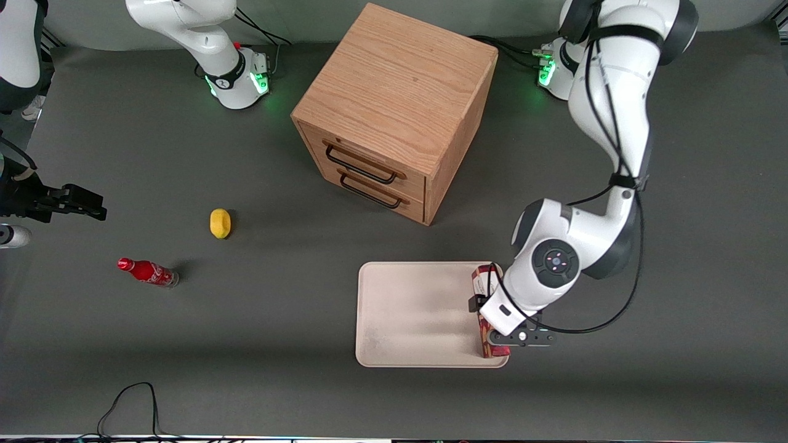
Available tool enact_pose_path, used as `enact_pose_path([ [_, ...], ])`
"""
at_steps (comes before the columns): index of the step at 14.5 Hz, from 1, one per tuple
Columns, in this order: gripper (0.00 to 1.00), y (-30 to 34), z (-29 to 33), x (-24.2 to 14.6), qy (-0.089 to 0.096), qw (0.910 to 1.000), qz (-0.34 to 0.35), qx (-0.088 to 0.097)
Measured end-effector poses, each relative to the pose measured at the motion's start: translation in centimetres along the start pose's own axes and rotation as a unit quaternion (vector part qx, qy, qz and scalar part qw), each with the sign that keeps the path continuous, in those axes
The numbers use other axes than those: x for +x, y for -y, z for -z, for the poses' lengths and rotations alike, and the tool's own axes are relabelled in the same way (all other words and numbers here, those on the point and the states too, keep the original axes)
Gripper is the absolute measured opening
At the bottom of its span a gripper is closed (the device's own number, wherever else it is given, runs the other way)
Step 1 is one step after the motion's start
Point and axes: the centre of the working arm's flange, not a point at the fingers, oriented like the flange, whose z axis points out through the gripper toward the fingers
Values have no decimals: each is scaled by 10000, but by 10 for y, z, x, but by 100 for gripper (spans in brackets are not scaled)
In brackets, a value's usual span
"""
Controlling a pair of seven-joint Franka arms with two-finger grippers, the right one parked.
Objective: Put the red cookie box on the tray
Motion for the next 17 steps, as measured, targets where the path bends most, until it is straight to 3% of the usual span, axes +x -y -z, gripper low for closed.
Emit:
enact_pose_path([
  [3,100,58,87,6,28,9993,376,76],
  [7,100,157,179,-21,257,9981,544,161],
  [11,100,244,223,-64,528,9974,459,177],
  [17,100,289,256,-127,655,9978,-6,115],
])
